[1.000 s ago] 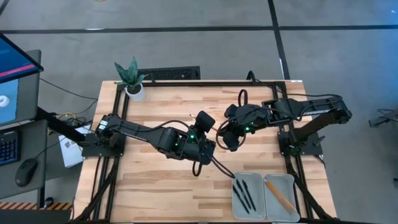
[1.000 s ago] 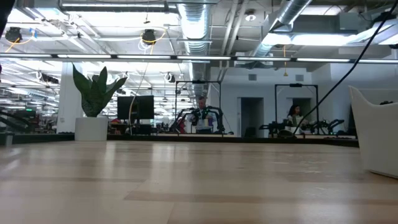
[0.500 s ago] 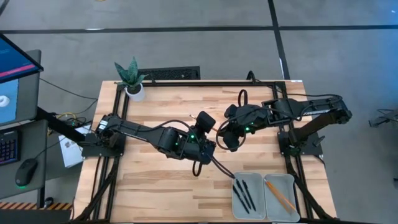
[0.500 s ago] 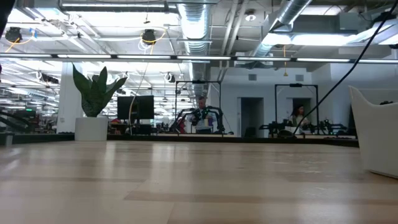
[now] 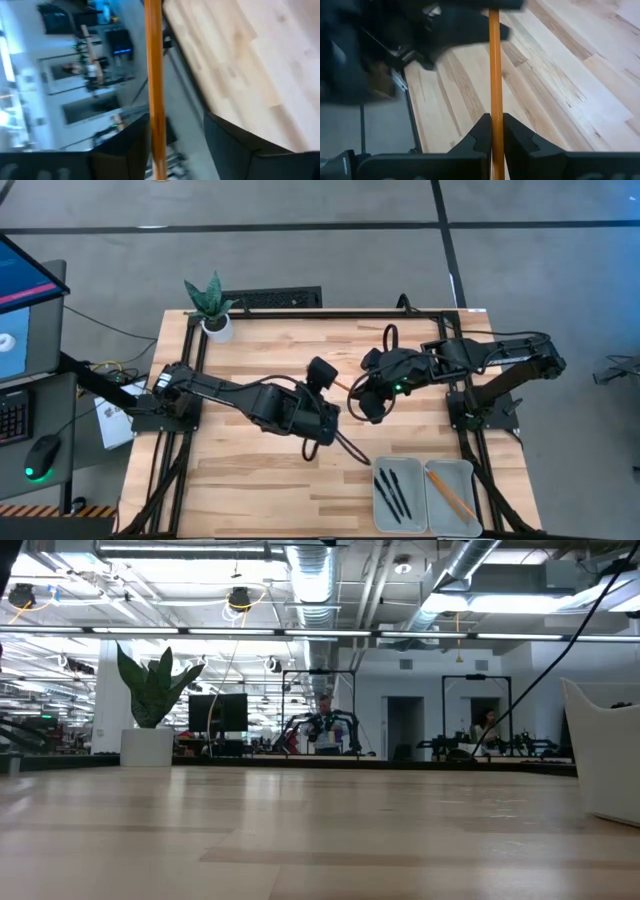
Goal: Sort pens & pencils
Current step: Put the orange pencil into the bottom right gray bin
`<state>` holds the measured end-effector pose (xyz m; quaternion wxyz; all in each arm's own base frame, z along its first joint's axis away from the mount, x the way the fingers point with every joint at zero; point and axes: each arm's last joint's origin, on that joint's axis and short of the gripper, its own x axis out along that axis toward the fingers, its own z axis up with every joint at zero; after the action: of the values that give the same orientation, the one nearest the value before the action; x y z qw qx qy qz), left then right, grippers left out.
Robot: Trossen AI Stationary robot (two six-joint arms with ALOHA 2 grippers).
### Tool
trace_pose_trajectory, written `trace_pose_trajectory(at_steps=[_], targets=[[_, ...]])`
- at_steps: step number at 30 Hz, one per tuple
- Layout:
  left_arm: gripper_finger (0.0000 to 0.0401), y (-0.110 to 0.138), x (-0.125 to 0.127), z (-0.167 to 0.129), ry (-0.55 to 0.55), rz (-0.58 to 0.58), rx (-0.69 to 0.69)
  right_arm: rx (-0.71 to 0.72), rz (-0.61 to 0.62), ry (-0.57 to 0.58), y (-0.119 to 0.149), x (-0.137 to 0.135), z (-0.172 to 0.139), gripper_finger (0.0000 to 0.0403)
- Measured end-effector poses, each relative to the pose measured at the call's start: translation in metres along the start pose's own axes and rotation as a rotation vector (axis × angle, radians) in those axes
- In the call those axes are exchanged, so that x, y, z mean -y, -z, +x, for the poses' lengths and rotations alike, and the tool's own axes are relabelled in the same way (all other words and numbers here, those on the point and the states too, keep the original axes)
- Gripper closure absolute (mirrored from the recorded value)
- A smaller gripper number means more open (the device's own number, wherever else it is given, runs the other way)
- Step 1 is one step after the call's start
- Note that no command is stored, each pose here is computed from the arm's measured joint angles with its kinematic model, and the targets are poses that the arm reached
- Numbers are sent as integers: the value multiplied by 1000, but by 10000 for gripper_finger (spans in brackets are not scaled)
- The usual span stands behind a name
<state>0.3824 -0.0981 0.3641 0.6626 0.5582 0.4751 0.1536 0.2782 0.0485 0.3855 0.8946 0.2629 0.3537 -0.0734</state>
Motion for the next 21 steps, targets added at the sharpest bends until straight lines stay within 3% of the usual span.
trace_pose_trajectory(at_steps=[5,14,21], targets=[[214,24,-11,-19,93,-191,51,-12,-1,11,1,1,0,352],[213,64,-32,-45,96,-554,50,-129,28,104,14,8,-2,352],[214,69,-27,-36,212,-681,19,-260,91,186,39,1,-8,351]])
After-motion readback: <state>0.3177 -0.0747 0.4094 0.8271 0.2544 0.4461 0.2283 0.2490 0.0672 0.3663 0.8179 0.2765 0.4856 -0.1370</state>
